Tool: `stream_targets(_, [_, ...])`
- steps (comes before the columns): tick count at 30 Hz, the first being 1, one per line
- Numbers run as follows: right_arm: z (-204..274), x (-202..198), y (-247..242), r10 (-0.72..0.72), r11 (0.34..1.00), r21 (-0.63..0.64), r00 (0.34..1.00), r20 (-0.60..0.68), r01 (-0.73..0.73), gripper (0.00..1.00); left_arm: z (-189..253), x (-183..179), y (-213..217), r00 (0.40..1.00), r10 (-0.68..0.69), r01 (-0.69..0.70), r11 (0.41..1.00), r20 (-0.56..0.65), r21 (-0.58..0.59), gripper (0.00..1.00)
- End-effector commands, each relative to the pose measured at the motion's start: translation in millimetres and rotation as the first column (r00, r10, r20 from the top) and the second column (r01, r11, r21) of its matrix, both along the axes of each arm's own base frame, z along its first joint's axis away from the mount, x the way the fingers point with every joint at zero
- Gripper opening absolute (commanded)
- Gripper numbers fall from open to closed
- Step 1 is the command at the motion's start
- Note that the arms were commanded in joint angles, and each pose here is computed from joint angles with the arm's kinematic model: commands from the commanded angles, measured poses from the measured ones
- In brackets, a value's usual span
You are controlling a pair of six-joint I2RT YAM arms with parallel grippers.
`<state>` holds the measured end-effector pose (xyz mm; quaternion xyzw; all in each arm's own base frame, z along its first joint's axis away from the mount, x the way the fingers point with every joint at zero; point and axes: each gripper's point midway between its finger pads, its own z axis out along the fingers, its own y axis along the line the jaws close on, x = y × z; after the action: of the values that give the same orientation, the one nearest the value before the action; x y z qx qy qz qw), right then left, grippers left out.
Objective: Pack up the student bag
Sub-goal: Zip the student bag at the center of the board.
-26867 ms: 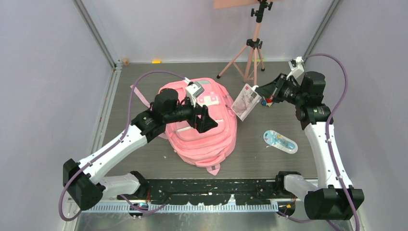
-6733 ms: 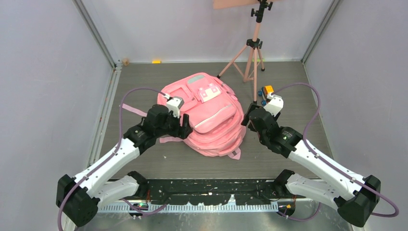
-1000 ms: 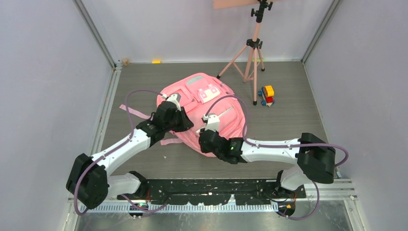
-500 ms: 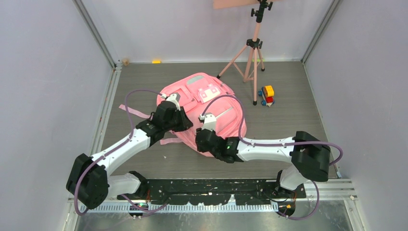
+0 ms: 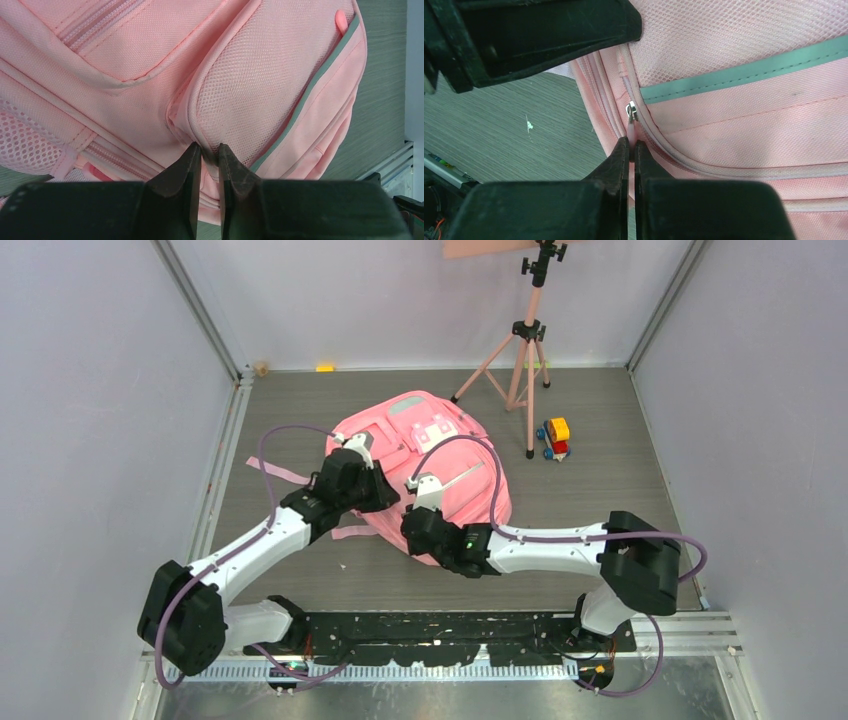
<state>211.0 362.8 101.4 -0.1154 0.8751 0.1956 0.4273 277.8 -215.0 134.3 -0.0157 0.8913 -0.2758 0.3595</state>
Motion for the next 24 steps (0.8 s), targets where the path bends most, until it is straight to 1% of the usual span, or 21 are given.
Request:
stream_targets(1, [19.5,12.9,-10.5,-0.079,0.996,0.031,0.996,0.040,0.078,0.00,13.8,16.1,18.2,0.996,0.033,-0.036,0.998,0.078,0.043,0.00])
stream_targets(7, [6.5,-2.3,-28.1,-0.082,0.996,0.036,0.996,-0.022,0.083,0.00,14.9,29.9,28.4,0.994,0.054,-0.059,0.996,0.092,0.059,0.00])
stream_targets(16, [-2.7,-16.0,-44.3,-0.077,0.996,0.031,0.994,-0.071,0.079,0.00,24.1,65.8,43.7,0.987,0.078,-0.092,0.991,0.140,0.098,0.00])
stream_targets(24, [-12.9,-20.6,-49.8,-0.073,0.997,0.005,0.993,-0.091,0.073,0.00,32.6,102.2,31.7,0.977,-0.011,-0.018,0.991,0.212,0.133,0.00])
